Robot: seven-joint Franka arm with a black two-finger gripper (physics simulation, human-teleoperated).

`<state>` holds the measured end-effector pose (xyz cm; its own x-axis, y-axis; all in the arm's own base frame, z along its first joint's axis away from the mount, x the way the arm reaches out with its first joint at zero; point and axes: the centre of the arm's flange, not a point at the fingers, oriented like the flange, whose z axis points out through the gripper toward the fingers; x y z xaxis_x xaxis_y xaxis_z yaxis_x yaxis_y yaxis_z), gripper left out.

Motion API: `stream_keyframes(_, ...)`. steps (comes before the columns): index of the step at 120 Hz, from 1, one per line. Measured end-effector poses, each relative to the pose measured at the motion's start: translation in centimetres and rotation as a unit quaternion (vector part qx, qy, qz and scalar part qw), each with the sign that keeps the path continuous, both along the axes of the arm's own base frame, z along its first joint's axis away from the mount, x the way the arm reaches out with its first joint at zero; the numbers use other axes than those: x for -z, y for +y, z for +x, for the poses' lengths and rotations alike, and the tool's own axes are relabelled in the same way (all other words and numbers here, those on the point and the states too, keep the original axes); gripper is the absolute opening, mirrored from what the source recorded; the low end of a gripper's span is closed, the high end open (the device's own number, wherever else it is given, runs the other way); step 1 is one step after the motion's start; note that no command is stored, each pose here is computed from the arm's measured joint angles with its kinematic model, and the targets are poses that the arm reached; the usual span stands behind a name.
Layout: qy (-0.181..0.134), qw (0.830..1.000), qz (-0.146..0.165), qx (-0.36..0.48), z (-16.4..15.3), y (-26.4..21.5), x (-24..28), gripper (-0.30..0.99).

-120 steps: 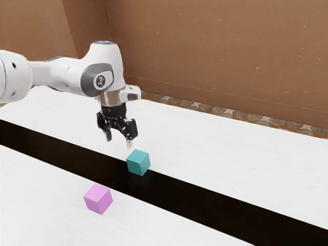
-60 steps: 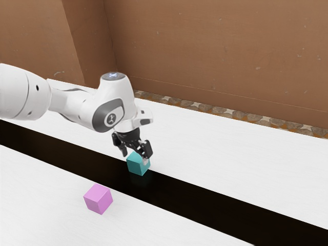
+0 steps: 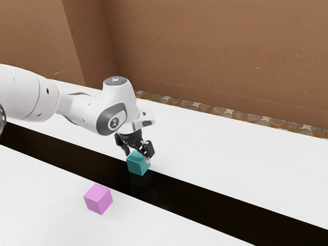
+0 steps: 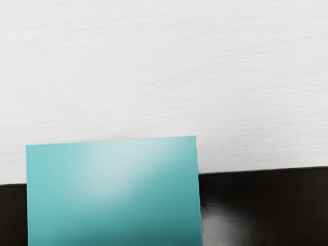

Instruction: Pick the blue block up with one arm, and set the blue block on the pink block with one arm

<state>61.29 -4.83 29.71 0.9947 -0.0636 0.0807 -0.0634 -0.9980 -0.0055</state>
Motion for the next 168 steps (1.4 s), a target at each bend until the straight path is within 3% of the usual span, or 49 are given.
stream_keyframes(46, -0.005, 1.000, -0.001, 0.018, 1.1, 1.2, 2.6, 0.68)
stream_keyframes(72, -0.009, 1.000, -0.004, 0.020, 1.5, 1.8, 3.1, 0.46)
stream_keyframes(93, -0.011, 1.000, -0.002, 0.020, 1.5, 2.1, 2.9, 0.38)
stream_keyframes(106, -0.016, 1.000, 0.006, 0.012, 1.2, 2.9, -0.7, 0.35)
stream_keyframes(116, -0.014, 1.000, 0.013, 0.009, -1.7, 3.0, -3.3, 0.34)
stream_keyframes(137, -0.033, 0.999, 0.024, -0.004, -11.4, 3.0, -7.0, 0.33)
stream_keyframes(168, -0.034, 0.998, 0.030, -0.031, -19.2, 3.2, -6.6, 0.34)
